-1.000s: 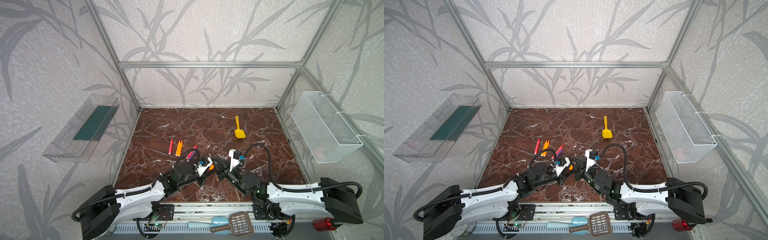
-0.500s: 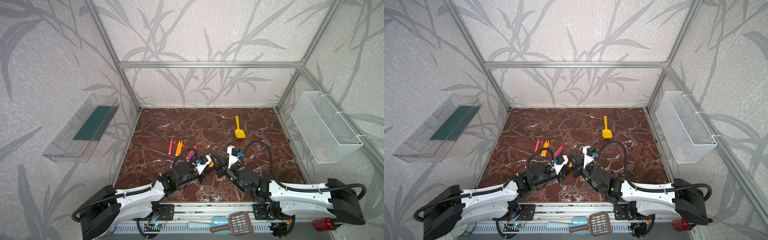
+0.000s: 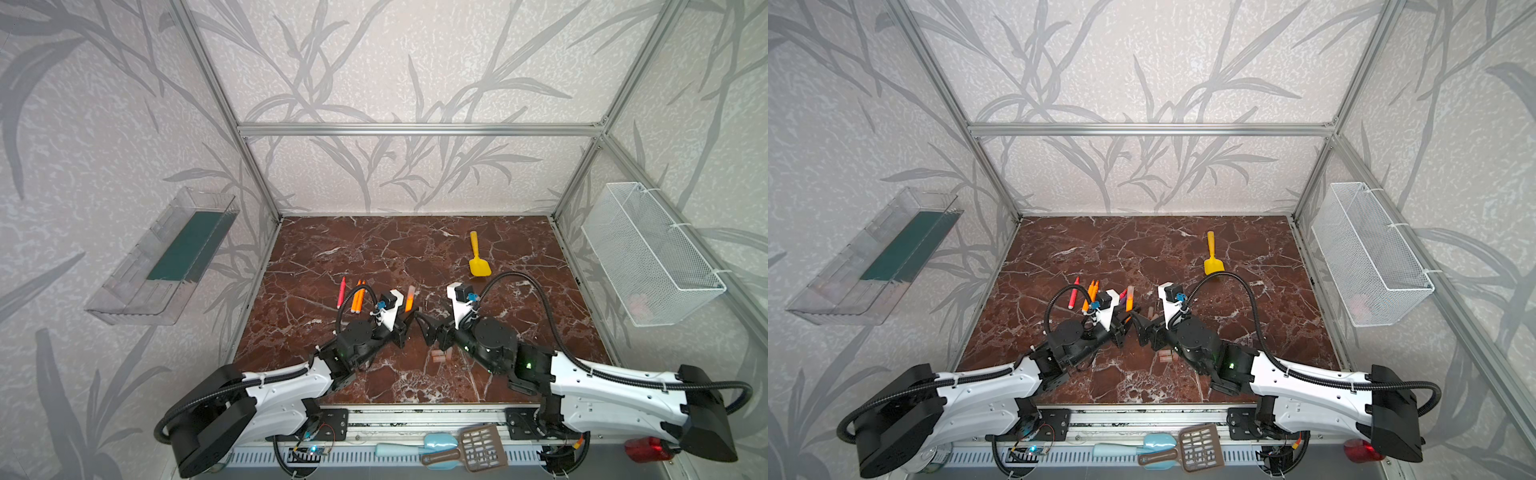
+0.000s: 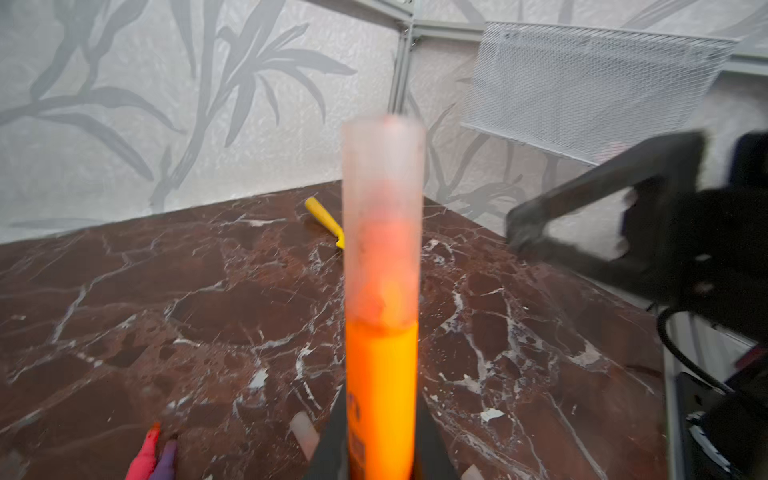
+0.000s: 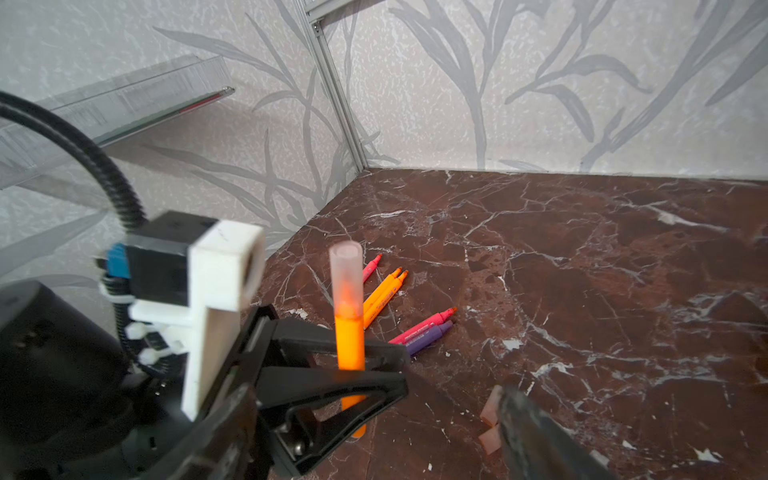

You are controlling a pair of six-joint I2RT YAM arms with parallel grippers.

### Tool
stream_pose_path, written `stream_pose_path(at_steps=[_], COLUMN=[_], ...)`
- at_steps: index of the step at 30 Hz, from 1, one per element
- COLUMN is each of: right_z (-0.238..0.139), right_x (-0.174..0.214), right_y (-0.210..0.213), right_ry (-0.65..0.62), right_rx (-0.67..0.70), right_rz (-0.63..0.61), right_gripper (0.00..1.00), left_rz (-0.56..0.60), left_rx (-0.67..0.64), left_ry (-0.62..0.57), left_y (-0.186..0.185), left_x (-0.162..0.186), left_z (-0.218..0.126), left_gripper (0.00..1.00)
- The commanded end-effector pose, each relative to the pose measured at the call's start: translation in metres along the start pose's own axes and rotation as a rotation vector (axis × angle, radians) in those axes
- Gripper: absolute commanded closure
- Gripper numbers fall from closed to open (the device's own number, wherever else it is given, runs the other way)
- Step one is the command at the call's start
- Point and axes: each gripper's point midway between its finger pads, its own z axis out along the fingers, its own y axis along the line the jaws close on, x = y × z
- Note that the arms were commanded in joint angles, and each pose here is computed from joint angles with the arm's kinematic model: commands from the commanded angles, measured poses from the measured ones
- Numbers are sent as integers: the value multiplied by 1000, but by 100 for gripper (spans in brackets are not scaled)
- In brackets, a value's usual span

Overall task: Insert the pens into the pen caps
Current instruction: 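Open the right gripper and withdraw it while the left gripper carries the capped marker away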

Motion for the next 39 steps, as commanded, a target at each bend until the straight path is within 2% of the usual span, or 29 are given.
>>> stream_pose_path(at_steps=[1,5,8,11,13,15,21,24,27,30,33,39], right_z=[-13,-26,-40,-59,-71,-81,-85,-85,-85,-78,-73,-65], right_x=[-27,-30,-31,-25,-19,-13,8,16,21,26,28,29], right_y=[-17,-60,-107,-156,-185,-210,-256,-272,-284,-288,-291,-293], right_ry=[-48,-72,-93,-123,-136,-144,-96,-70,-64,-54,-36,-4], right_rx=[93,239,366,517,606,683,793,862,922,929,935,937], right_rz=[-58,-65,-43,-20,1,27,93,86,80,81,77,74], right_gripper=[6,3,3,2,1,1,1,1,1,1,1,1], left_rz=[-49,-221,-312,-321,-367,-455,-702,-783,-843,-893,-922,-917], left_rx=[-200,-397,-474,-672,-780,-877,-1146,-1222,-1237,-1212,-1268,-1350], left_ry=[12,119,138,174,198,215,257,312,389,472,520,496], left_y=[42,110,144,176,200,227,287,302,311,314,317,319], left_x=[18,37,39,39,36,37,53,67,86,99,111,110], left_z=[-2,-3,-12,-36,-51,-67,-114,-123,-120,-109,-114,-128], left_gripper=[100,100,100,100,100,100,100,100,100,100,100,100])
